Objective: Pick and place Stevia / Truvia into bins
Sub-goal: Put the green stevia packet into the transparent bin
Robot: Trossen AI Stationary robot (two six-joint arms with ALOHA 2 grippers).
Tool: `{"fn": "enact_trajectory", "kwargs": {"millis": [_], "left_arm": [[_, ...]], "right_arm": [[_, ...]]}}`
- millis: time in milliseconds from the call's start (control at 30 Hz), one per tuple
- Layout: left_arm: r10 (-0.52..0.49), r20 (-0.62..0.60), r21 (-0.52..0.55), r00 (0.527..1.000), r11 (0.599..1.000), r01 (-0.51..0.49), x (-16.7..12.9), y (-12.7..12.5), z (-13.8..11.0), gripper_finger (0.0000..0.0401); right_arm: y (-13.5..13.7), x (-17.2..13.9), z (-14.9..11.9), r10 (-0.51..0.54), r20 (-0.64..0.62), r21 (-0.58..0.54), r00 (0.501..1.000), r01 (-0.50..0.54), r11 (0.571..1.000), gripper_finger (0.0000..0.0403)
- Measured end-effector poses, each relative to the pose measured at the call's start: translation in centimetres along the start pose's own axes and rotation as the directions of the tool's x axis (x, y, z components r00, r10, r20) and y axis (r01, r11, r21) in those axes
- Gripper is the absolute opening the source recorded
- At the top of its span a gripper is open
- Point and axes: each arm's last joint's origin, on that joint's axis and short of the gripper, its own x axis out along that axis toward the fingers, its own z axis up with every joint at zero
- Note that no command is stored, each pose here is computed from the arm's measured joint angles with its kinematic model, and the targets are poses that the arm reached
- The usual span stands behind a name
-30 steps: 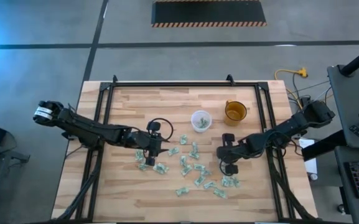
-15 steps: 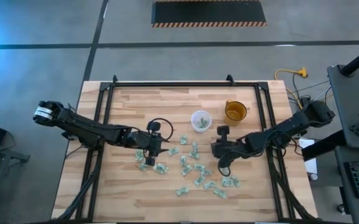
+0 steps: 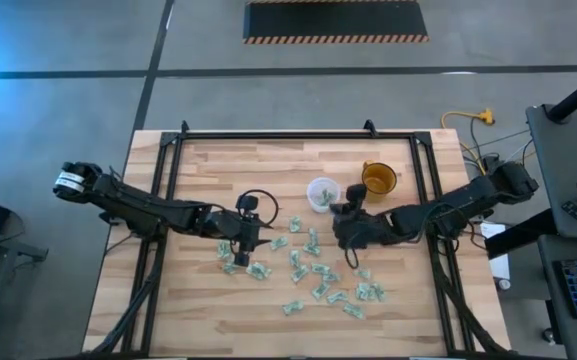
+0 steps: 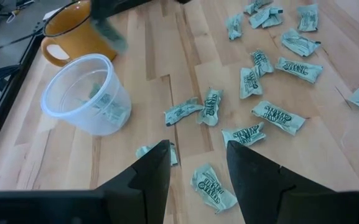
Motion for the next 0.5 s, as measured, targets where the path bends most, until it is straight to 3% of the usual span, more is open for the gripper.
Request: {"fn": "enact_trajectory", "kwargs": {"millis": [233, 500], "left_arm": [[0.003, 0.017, -0.003, 1.0, 1.0, -0.003, 0.0, 0.0, 0.2, 0.0142], [0.004, 0.018, 0.005, 1.0, 1.0, -0.004, 0.0, 0.0, 0.2, 0.0142]], "right_arm": [[-3.1, 2.8, -0.7, -0.081, -0.058, 0.096, 0.995, 0.086, 0.992, 0.0009], [-4.5, 4.7, -1.8, 0.091, -0.034, 0.194, 0.995, -0.083, 0.978, 0.0009]]}}
